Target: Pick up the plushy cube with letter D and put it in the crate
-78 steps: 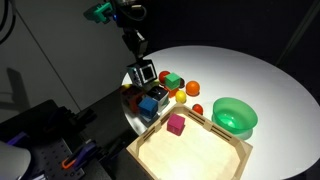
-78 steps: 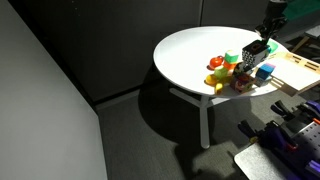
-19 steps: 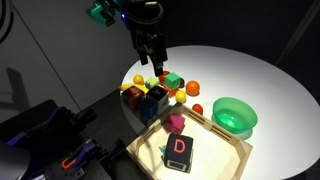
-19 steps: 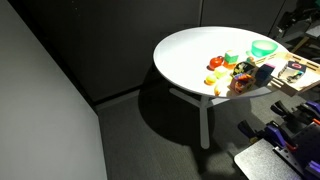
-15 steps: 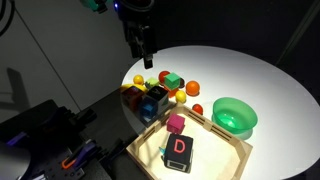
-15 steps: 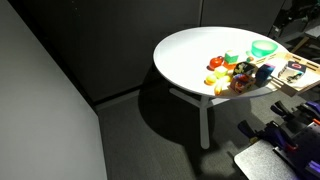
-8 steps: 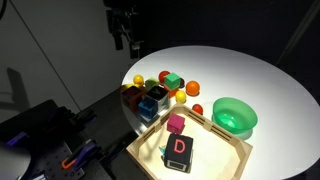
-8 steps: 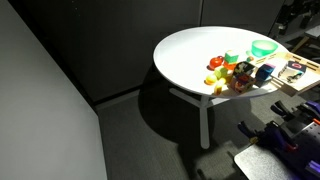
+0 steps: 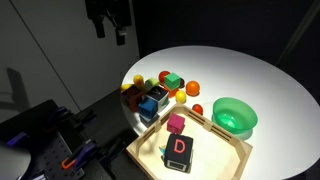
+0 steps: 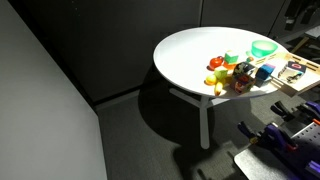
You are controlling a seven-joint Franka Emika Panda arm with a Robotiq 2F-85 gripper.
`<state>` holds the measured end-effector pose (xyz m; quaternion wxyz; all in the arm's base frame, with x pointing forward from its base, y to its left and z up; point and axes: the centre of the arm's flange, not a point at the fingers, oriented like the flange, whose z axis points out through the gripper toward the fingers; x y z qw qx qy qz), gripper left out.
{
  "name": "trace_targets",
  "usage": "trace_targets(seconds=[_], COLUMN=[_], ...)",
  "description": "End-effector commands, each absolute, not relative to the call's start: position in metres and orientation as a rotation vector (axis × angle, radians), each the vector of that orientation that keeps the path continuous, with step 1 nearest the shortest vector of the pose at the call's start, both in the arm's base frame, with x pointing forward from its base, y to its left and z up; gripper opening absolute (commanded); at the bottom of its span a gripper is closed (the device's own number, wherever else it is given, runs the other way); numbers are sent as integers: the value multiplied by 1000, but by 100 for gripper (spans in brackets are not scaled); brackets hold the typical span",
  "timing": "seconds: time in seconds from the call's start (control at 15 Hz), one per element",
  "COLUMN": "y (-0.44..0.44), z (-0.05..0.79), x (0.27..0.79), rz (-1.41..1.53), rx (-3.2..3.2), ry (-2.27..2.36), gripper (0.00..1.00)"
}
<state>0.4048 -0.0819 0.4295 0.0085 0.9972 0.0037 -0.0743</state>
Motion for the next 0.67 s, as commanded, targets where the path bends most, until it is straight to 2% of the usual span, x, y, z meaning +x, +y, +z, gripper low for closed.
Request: trace_targets(seconds=[0.0, 0.27, 0.6], y=[-72, -63, -67], z=[448, 459, 452], x=[388, 382, 393], rz=[-130, -28, -95], rx=[3117, 3107, 3110], ry=[118, 124, 103], gripper=[100, 100, 100])
